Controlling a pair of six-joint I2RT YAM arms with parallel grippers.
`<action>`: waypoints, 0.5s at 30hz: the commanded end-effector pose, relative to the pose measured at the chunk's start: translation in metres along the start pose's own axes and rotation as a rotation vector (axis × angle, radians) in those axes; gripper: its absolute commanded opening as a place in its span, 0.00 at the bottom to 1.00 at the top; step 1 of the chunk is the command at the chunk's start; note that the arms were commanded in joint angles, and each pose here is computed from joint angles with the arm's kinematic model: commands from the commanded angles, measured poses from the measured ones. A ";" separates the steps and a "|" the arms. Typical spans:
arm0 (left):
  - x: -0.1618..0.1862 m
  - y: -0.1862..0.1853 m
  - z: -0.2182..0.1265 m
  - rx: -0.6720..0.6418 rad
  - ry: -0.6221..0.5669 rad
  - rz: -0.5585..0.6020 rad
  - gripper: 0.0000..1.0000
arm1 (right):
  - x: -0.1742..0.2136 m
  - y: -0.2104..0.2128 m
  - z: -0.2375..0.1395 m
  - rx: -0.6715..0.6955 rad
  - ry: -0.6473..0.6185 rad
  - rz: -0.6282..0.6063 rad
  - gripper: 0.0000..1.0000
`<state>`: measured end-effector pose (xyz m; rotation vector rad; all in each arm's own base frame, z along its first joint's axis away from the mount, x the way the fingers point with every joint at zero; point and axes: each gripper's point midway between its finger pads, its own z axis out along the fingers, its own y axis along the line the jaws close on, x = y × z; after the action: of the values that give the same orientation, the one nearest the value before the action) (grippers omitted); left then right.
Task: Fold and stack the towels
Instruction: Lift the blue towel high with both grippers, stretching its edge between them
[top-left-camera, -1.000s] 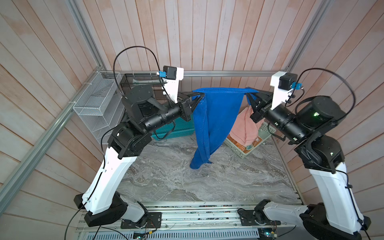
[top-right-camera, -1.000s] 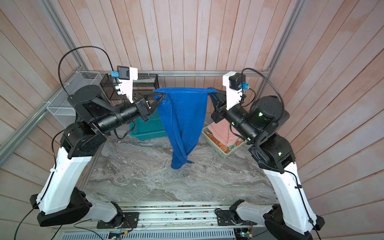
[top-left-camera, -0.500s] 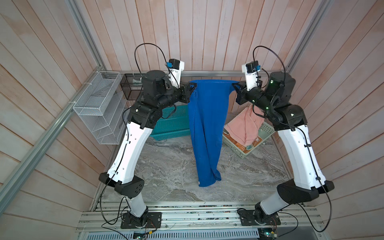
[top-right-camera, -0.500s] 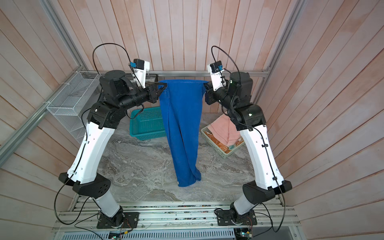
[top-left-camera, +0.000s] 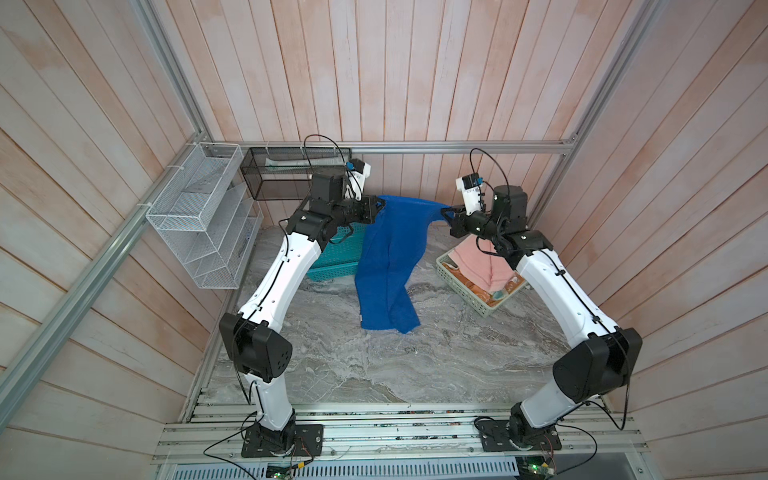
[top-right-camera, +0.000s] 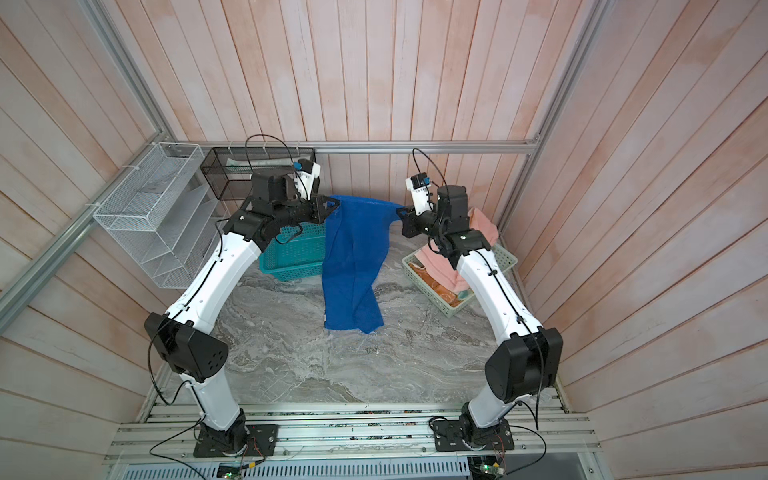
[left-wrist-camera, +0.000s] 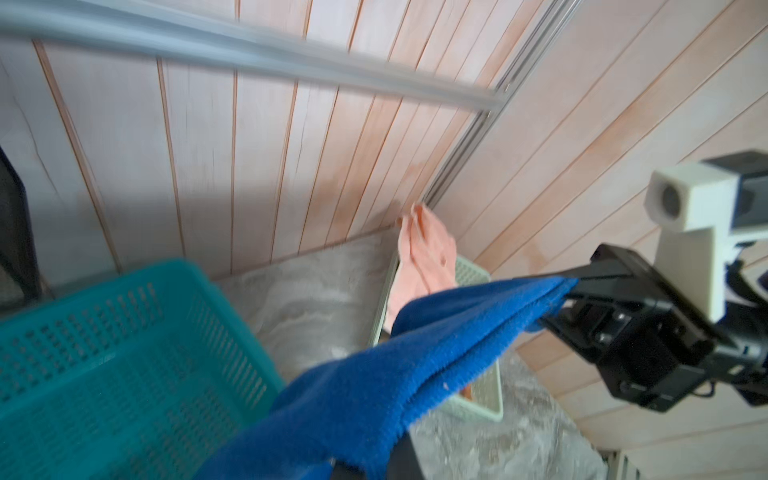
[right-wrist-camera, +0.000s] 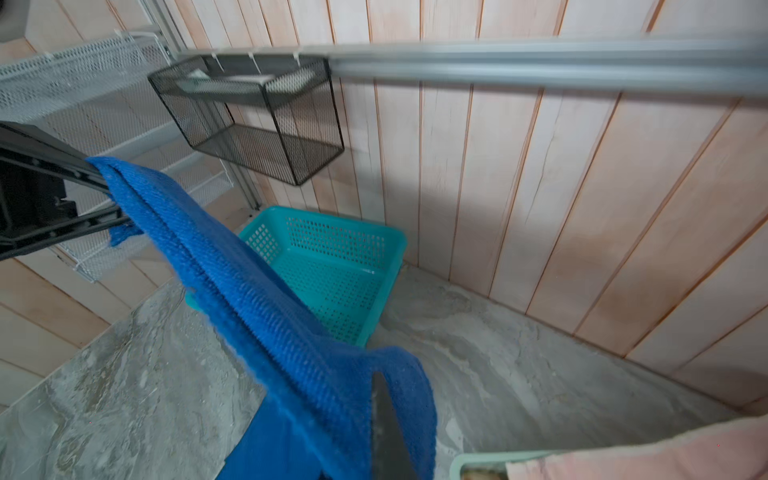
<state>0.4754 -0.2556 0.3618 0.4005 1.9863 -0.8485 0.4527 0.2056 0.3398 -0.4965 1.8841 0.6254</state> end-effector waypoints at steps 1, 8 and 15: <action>0.011 0.023 -0.009 -0.038 -0.052 -0.051 0.00 | 0.015 -0.004 -0.016 0.049 -0.031 0.061 0.00; 0.002 -0.017 -0.059 -0.027 -0.103 -0.012 0.00 | -0.002 0.011 -0.067 0.133 -0.064 0.019 0.00; -0.044 -0.116 -0.144 0.062 -0.269 0.111 0.00 | -0.092 0.068 -0.167 0.139 -0.269 -0.096 0.00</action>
<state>0.3589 -0.2592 0.4498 0.4791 1.7739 -0.9385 0.3495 0.1930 0.4400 -0.4841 1.7017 0.5856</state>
